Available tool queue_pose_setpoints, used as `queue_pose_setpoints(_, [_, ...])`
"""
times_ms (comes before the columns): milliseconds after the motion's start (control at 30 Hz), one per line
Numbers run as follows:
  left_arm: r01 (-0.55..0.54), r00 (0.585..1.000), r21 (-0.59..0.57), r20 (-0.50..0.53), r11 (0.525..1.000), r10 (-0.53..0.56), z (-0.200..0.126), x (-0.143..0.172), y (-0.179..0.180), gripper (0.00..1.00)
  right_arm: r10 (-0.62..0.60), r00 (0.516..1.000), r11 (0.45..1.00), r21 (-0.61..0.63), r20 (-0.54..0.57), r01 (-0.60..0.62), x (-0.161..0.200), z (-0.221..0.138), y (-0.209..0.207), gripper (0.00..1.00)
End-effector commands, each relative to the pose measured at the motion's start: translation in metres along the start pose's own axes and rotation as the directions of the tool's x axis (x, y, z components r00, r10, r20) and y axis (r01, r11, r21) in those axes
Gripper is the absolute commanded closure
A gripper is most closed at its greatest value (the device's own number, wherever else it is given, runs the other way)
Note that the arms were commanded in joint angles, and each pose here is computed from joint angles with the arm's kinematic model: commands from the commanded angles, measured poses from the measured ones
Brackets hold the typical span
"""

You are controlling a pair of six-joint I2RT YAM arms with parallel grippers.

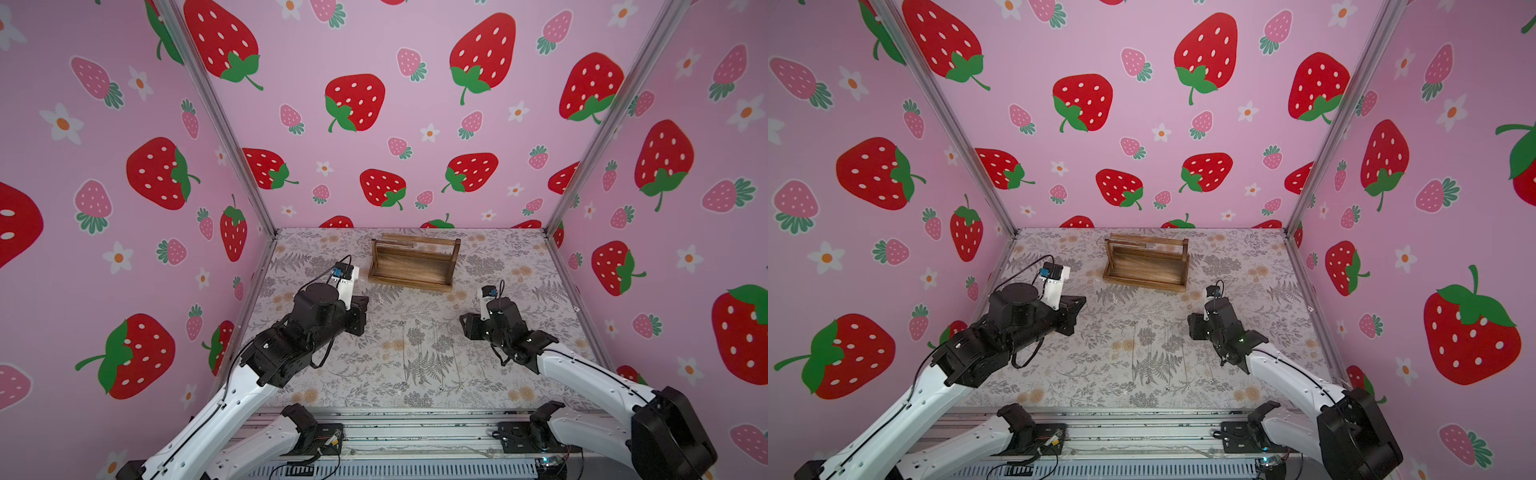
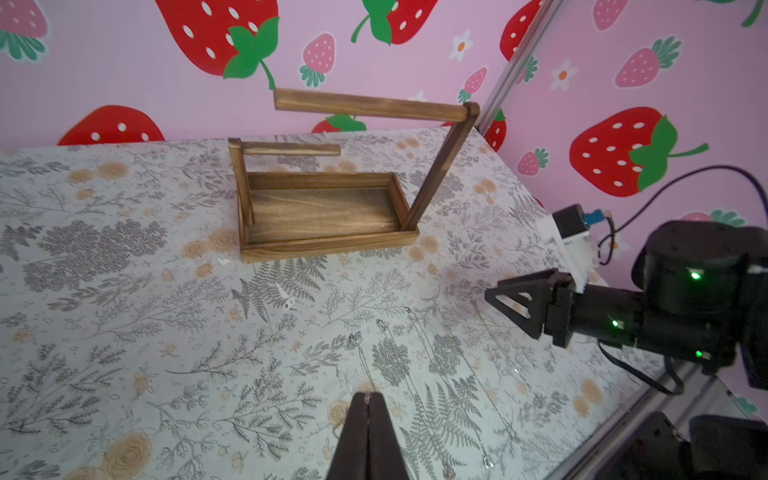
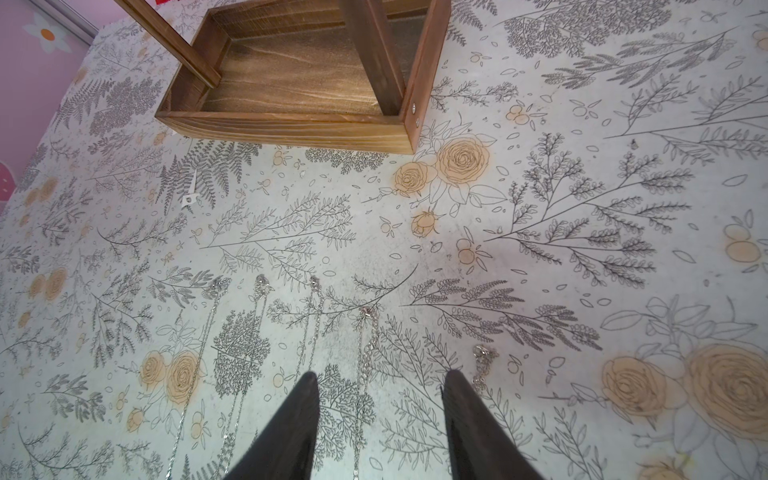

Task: Take the necklace off the jewelry display stand
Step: Place the necklace at the center of the board.

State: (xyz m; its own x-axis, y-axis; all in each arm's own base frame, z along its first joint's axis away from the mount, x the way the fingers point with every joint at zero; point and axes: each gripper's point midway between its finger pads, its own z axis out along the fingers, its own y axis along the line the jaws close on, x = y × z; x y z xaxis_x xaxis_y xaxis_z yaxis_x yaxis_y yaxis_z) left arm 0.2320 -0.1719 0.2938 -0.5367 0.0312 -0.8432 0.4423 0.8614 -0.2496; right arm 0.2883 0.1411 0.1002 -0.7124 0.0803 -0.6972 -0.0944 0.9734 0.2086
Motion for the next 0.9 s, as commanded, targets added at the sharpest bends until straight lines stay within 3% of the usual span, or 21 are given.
queue_pose_setpoints(0, [0.046,0.994,0.055,-0.098,0.997,-0.04,-0.002,0.036,-0.008,1.0,0.0,1.0,1.0,0.006,0.012,0.0,-0.005,-0.001,-0.001,0.5])
queue_pose_setpoints(333, [0.098,0.986,0.186,-0.15,0.978,-0.07,-0.008,0.073,-0.032,1.0,-0.01,1.0,1.0,0.023,0.007,0.01,-0.004,0.001,-0.004,0.5])
queue_pose_setpoints(867, [0.143,0.973,0.187,-0.204,0.972,-0.104,-0.009,0.108,-0.032,1.0,-0.015,1.0,1.0,0.027,0.003,0.015,-0.003,0.002,-0.004,0.5])
